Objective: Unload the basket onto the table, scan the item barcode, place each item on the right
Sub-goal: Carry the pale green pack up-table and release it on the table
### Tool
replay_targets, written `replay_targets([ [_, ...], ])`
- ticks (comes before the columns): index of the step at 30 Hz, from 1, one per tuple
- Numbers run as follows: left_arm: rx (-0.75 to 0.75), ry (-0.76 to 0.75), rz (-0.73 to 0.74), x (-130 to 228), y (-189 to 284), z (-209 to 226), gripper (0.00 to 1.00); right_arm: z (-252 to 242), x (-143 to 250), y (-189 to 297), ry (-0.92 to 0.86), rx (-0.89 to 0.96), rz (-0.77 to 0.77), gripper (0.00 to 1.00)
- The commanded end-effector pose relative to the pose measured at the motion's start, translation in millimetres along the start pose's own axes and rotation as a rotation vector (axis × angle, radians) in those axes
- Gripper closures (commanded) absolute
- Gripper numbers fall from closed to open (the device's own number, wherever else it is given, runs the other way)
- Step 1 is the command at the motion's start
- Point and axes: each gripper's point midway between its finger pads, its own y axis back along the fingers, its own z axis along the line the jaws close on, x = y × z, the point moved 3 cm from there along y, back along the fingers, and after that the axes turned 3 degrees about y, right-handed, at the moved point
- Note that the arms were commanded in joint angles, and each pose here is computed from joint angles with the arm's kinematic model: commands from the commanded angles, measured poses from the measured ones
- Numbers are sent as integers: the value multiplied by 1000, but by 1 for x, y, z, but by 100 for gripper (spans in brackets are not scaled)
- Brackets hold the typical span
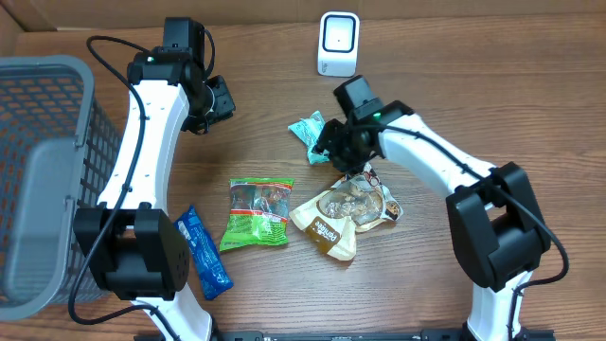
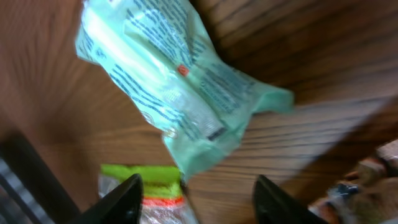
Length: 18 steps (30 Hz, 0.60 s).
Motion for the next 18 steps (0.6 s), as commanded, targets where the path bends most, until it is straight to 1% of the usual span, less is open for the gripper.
replay_targets([
  [1,-2,-4,-16,-4,3,-2,66,6,-2,5,-68,33,-107,54],
  [4,-1,-4,-16,-4,3,-2,66,9,0,2,-35,63,-168,66],
  [8,-1,-3,-16,-4,3,-2,66,14,-1,-6,23,62,-252,73],
  [11,-2,-4,-14,-4,3,-1,66,14,-1,-12,88,55,-274,74],
  [18,-4,-3,-11,-3,3,-1,66,-8,-13,-8,209,167,-313,75],
])
